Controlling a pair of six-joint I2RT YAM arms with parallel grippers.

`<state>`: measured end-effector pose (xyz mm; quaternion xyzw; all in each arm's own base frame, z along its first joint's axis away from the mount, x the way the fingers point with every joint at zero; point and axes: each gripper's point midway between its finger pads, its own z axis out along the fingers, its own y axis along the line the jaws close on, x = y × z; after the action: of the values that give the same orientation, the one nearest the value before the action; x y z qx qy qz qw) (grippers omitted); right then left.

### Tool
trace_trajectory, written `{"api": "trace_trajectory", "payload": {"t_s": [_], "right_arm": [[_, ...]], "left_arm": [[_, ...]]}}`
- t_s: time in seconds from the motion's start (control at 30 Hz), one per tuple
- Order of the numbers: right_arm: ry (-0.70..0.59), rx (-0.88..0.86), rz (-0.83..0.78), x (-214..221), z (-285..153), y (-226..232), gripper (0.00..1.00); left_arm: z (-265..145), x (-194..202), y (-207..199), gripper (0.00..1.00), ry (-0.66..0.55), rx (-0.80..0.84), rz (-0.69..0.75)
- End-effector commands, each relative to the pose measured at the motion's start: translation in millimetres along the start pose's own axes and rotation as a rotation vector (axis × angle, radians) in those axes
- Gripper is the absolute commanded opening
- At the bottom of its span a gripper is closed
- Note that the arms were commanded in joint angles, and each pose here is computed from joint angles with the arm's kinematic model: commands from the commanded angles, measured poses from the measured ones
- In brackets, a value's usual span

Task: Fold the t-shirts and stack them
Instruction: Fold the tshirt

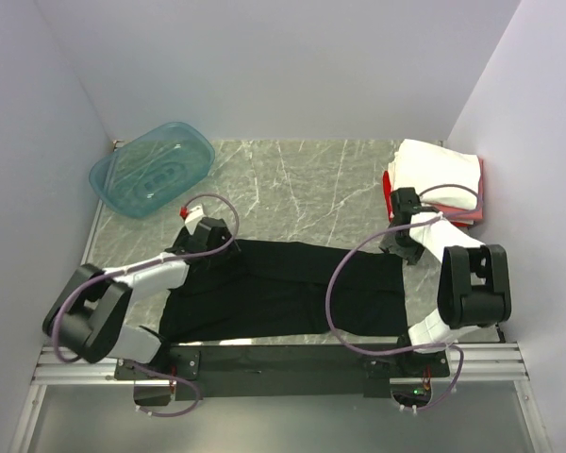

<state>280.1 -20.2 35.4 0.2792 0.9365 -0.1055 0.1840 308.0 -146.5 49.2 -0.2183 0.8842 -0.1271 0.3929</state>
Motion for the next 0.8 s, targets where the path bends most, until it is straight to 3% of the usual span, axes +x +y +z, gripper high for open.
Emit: {"api": "trace_trajectory", "payload": {"t_s": [0.0, 0.23, 0.33, 0.53, 0.57, 0.6, 0.77], "right_arm": [[-0.042, -0.025, 0.025, -24.2, 5.3, 4.7, 0.67], [-0.004, 0.015, 0.033, -22.9, 27.0, -6.0, 0.65], [0.011, 0.008, 0.029, -21.8, 30.5, -3.3, 0.58], [0.0, 0.035, 0.03, -23.2, 29.7, -8.7, 0.23], [-0.002, 0.042, 0.033, -24.1, 29.6, -9.7, 0.09], [-0.008, 0.05, 0.035, -26.0, 29.4, -10.5, 0.01], [-0.034, 0.086, 0.033, -40.2, 25.7, -13.9, 0.0]], "left_arm": [[14.2, -12.0, -13.2, 0.77, -0.011, 0.062, -0.024], [27.4, -3.8, 17.2, 0.77, 0.018, 0.012, -0.046], [28.3, -7.4, 23.5, 0.77, 0.013, 0.008, -0.064], [28.0, -17.1, 29.3, 0.77, -0.004, -0.016, -0.067], [27.9, -20.5, 31.1, 0.77, -0.015, -0.023, -0.07], [28.2, -20.8, 33.8, 0.77, -0.017, -0.03, -0.071], [30.9, -28.7, 35.8, 0.77, -0.031, -0.036, -0.049]]}}
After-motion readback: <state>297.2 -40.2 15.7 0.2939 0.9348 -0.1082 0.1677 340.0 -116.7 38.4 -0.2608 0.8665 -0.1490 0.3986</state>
